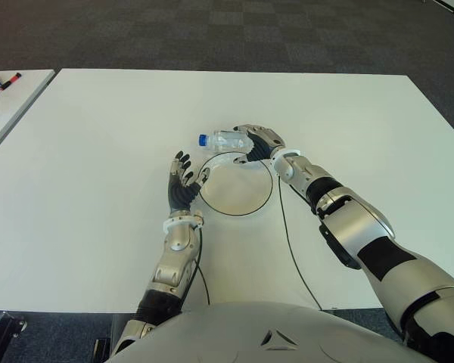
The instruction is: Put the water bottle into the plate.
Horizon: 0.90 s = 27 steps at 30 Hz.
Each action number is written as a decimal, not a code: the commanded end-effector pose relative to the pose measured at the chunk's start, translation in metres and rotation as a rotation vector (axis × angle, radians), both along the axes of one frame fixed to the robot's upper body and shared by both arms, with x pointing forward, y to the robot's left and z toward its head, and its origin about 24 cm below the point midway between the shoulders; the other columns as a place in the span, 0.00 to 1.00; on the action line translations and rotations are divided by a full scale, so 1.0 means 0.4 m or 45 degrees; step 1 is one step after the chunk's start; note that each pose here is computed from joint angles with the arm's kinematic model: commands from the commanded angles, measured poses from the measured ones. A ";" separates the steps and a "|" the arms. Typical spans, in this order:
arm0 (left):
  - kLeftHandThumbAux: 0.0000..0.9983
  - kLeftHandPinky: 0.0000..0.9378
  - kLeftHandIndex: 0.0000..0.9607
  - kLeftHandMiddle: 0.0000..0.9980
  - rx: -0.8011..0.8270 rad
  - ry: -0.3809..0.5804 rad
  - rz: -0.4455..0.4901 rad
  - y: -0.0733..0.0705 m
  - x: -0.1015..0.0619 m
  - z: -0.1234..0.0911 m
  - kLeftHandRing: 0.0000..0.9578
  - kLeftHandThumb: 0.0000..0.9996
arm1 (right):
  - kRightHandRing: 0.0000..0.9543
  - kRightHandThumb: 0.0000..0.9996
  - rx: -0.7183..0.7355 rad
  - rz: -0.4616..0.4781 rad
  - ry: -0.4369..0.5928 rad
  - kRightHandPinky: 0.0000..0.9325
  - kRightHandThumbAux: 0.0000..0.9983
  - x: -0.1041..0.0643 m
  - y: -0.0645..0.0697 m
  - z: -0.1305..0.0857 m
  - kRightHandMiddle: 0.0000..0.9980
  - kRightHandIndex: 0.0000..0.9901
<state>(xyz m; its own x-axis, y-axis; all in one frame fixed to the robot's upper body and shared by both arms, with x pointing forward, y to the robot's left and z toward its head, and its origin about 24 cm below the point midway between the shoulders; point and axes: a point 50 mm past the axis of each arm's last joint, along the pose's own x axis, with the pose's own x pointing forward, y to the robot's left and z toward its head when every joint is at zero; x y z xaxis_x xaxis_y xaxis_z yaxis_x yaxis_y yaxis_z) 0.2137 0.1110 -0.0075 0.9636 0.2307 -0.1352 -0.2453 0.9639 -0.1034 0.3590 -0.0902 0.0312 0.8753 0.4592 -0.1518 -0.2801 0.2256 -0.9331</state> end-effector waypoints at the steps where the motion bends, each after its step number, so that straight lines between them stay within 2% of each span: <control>1: 0.83 0.17 0.09 0.14 -0.159 -0.005 0.042 -0.075 -0.005 0.013 0.13 0.25 | 0.17 0.52 -0.012 0.011 0.012 0.24 0.65 0.001 -0.002 0.001 0.15 0.10; 27: 0.81 0.16 0.08 0.14 -0.160 -0.001 0.049 -0.074 -0.009 0.004 0.14 0.24 | 0.18 0.48 -0.053 0.014 0.025 0.27 0.69 -0.002 -0.019 -0.008 0.16 0.11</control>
